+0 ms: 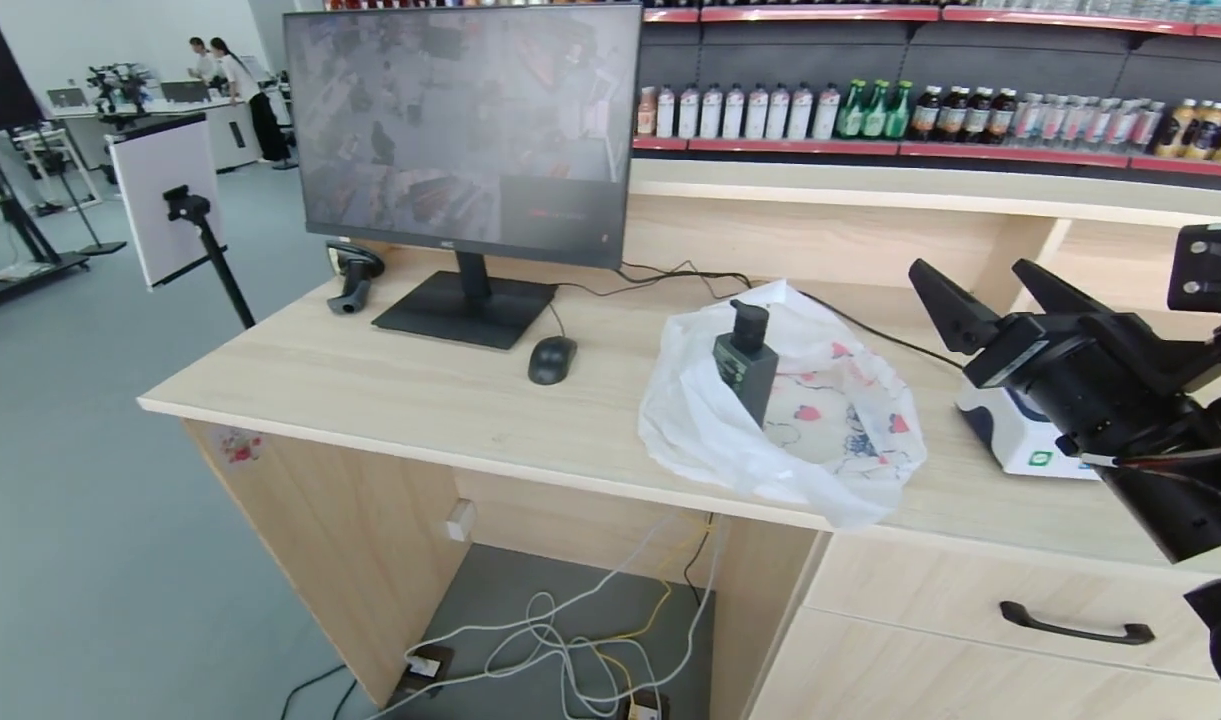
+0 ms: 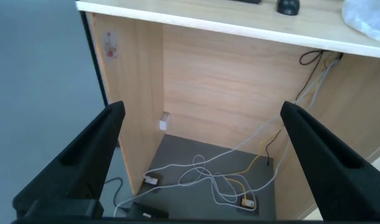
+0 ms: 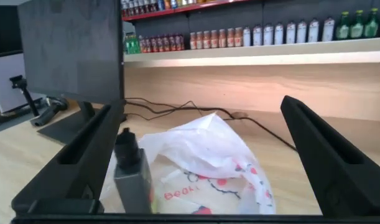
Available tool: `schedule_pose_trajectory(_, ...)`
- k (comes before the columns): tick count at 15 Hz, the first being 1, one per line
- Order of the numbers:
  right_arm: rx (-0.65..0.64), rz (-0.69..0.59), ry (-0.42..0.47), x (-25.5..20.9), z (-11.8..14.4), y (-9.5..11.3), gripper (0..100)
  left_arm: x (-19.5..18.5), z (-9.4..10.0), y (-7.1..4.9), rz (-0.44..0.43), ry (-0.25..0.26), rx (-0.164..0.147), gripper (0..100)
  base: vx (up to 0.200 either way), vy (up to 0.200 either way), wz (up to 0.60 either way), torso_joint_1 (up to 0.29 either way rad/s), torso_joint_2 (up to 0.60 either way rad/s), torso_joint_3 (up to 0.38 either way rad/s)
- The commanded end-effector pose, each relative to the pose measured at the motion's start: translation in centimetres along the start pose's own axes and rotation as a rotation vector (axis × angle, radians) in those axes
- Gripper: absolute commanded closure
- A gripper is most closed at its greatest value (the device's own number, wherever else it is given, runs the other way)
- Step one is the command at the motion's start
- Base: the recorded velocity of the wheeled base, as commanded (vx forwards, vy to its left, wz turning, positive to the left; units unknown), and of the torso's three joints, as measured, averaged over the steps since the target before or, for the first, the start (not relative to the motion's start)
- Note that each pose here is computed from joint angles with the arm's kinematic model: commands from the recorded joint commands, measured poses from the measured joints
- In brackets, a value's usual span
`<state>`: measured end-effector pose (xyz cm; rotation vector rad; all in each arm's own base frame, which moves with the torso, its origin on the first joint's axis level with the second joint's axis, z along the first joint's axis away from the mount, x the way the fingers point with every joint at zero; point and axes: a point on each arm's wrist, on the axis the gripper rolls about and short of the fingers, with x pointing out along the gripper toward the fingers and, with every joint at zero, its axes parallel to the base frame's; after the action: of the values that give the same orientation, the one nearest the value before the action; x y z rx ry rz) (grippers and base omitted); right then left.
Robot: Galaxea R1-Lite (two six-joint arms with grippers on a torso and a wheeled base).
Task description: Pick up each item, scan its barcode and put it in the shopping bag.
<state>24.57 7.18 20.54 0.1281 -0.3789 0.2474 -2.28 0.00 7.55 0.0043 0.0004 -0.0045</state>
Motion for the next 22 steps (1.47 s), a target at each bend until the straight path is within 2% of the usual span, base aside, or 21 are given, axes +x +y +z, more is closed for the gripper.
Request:
schedule_pose_trajectory(1,-0.001,0.002,-0.012,-0.1,0.4,0.0,0,0.0,0.0,0.0,0.001,0.0,0.0,0,0.0,0.0,-0.6,0.012,0.0,0.002)
schedule_pose_trajectory(7,-0.001,0.0,-0.011,-0.6,0.6,0.0,0,0.0,0.0,0.0,0.001,0.0,-0.004,0,0.0,-0.033,-0.6,0.001,0.0,0.003)
schedule_pose_trajectory(17,-0.011,0.001,0.02,-0.5,-0.3,0.0,0,0.0,0.0,0.0,0.001,0.0,-0.007,0,0.0,-0.2,0.0,0.001,0.0,0.001)
schedule_pose_trajectory(22,-0.012,-0.002,0.029,-0.5,-0.5,-0.1,0,0.0,0.0,0.0,0.001,0.0,-0.009,0,0.0,-0.2,0.6,0.0,0.0,0.001)
